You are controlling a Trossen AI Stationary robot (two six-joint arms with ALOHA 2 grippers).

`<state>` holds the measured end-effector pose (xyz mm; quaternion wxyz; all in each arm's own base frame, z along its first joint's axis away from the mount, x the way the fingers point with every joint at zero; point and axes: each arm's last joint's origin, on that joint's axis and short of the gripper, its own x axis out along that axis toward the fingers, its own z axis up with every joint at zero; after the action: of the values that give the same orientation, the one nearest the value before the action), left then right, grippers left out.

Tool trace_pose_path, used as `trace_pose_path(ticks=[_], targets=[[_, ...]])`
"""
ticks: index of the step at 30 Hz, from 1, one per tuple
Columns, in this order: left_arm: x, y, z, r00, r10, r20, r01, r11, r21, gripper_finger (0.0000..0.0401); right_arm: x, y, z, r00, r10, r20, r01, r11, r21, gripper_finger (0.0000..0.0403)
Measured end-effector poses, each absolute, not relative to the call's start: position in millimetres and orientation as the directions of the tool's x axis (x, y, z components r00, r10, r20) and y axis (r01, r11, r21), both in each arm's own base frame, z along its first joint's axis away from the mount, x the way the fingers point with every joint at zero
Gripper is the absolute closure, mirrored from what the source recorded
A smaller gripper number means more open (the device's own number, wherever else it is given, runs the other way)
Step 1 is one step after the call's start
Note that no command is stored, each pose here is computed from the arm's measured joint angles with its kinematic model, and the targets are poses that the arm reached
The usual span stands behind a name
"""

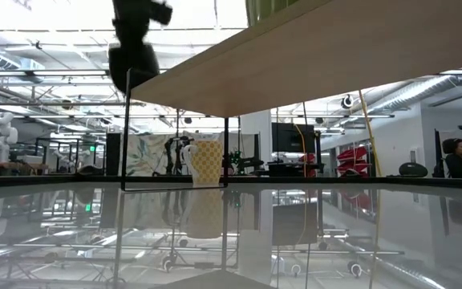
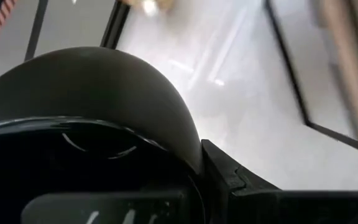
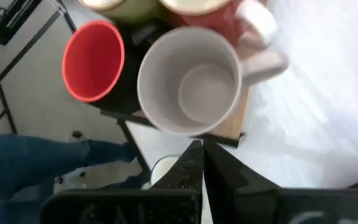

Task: Place coffee mugs
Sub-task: Put the black mug on the shelf

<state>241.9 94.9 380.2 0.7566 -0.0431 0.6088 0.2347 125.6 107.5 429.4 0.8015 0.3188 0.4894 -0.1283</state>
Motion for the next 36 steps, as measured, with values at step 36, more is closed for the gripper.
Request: trace_pose_path(ticks=[36], targets=[[318.8,-120.4,419.1,0.395,-0.233,-0.889,0.400,0.915,-0.063,0.0384,129.3,101.5,432.1,0.572,0.009,-0.820,0.475,0.811,0.341,0.0403]])
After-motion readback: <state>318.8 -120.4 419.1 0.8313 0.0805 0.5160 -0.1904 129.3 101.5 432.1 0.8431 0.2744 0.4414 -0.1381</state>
